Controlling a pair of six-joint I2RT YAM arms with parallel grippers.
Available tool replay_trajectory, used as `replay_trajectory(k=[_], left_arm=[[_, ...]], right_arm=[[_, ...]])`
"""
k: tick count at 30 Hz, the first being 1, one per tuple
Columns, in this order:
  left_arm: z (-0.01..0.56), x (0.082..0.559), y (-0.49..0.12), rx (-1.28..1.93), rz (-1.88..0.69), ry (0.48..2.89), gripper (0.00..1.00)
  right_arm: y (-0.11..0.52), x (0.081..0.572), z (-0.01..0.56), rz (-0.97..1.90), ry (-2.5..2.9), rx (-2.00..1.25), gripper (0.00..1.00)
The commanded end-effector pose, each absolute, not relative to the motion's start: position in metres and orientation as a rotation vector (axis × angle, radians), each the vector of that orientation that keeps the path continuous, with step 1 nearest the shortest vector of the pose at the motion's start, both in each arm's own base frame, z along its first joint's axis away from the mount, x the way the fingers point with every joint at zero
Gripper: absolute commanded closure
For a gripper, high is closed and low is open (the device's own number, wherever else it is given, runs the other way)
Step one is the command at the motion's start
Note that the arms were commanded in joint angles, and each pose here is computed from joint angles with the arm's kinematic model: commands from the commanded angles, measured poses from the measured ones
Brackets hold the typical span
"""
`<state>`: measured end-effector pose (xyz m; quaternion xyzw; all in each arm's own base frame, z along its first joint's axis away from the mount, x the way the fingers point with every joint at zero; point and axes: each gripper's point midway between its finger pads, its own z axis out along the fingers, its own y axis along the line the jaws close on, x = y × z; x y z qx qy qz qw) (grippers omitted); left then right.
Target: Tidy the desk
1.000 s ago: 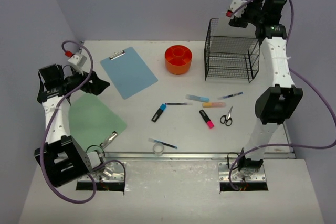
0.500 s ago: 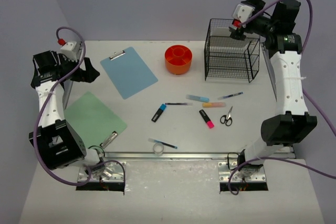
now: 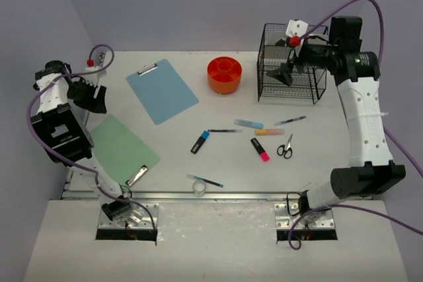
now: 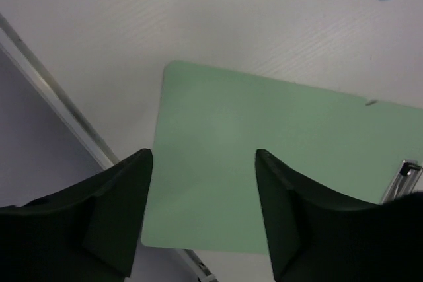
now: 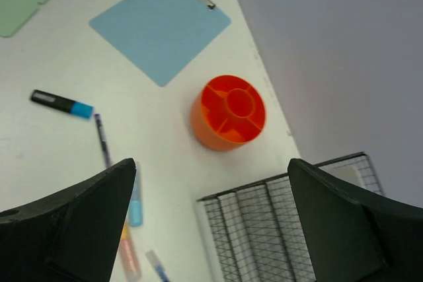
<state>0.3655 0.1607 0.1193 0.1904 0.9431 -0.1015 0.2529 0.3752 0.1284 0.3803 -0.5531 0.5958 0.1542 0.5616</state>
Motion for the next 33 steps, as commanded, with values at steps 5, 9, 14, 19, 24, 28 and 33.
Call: replay_trajectory(k=[5,9,14,19,24,28,33], left_arm=[[0.102,0.272,0.112,0.743,-0.295,2.578,0.49],[0.096,0.237,0.087,0.811,-0.309,2.576,0.44],[0.080,0.202,0.066,0.985,-0.172,2.584,0.35],[0.059,0.175,0.037,1.097,-0.106,2.596,0.38],[0.045,0.161,0.028,1.150,-0.105,2.637,0.41],[0.031,0.143,0.022,1.205,-0.130,2.681,0.42],[0.029,0.142,0.017,1.199,-0.134,2.685,0.42]], right_arm=[[0.147,0.339,0.314,0.675,1.665,-1.156,0.01],[0.145,0.335,0.286,0.712,1.758,-1.104,0.03],[0.143,0.329,0.262,0.746,1.828,-1.055,0.04],[0.141,0.328,0.252,0.729,1.843,-1.047,0.04],[0.139,0.327,0.249,0.713,1.857,-1.054,0.04],[0.138,0.329,0.244,0.709,1.871,-1.053,0.04],[0.137,0.332,0.239,0.709,1.886,-1.051,0.04]])
